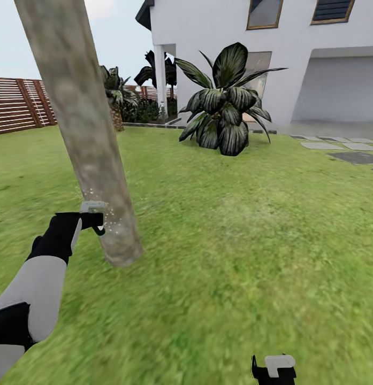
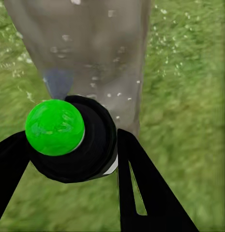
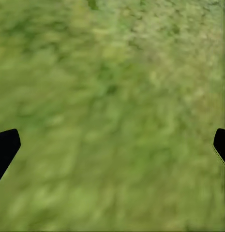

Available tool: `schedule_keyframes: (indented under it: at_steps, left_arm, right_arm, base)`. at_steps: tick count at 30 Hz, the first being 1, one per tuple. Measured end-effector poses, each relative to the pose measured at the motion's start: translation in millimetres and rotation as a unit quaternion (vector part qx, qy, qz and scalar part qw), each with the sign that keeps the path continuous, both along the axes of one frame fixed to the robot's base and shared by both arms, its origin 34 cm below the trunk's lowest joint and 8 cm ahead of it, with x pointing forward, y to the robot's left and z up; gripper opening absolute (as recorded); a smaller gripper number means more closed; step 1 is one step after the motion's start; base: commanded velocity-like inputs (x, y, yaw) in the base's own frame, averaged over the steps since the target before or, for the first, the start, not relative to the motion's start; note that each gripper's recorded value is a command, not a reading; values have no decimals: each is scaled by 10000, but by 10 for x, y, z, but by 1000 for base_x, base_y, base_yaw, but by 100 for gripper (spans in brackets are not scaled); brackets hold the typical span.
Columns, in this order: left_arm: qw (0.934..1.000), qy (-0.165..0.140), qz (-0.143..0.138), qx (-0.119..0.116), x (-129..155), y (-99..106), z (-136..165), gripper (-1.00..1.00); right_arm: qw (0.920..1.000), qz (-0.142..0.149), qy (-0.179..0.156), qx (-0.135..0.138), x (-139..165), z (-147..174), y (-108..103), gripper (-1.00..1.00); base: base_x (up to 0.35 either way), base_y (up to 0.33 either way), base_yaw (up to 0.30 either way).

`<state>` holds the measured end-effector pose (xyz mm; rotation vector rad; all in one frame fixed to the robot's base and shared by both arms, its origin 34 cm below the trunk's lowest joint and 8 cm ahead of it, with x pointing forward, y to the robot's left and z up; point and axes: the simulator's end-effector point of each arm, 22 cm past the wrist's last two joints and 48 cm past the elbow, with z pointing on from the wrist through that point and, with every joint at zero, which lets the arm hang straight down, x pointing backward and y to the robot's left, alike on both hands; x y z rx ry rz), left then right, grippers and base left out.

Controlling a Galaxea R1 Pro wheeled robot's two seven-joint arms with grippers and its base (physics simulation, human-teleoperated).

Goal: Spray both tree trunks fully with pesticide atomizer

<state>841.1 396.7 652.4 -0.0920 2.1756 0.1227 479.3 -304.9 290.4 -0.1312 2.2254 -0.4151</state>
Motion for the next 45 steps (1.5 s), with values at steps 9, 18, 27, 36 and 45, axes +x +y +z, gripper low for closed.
schedule_keyframes:
  at_steps: [9,18,27,36,45]
  left_arm:
    - [10000,-11,49,2,-5,39,6,-100]
    - [10000,6,54,43,-13,40,-14,-100]
    - [9999,25,111,72,-37,112,-32,-100]
    - [9983,253,424,297,-234,478,-254,-100]
    - [9971,410,548,332,-348,483,-462,-100]
  right_arm:
    - [10000,7,-2,-1,1,1,2,100]
    - [10000,2,-2,1,-1,0,1,100]
    - [10000,0,-1,0,1,0,0,100]
    - [10000,2,1,-1,1,0,1,100]
    - [10000,7,-2,-1,3,1,2,100]
  base:
    - [41,-275,38]
    - [7,-275,130]
    - [0,-275,0]
    - [74,-275,14]
    - [182,-233,256]
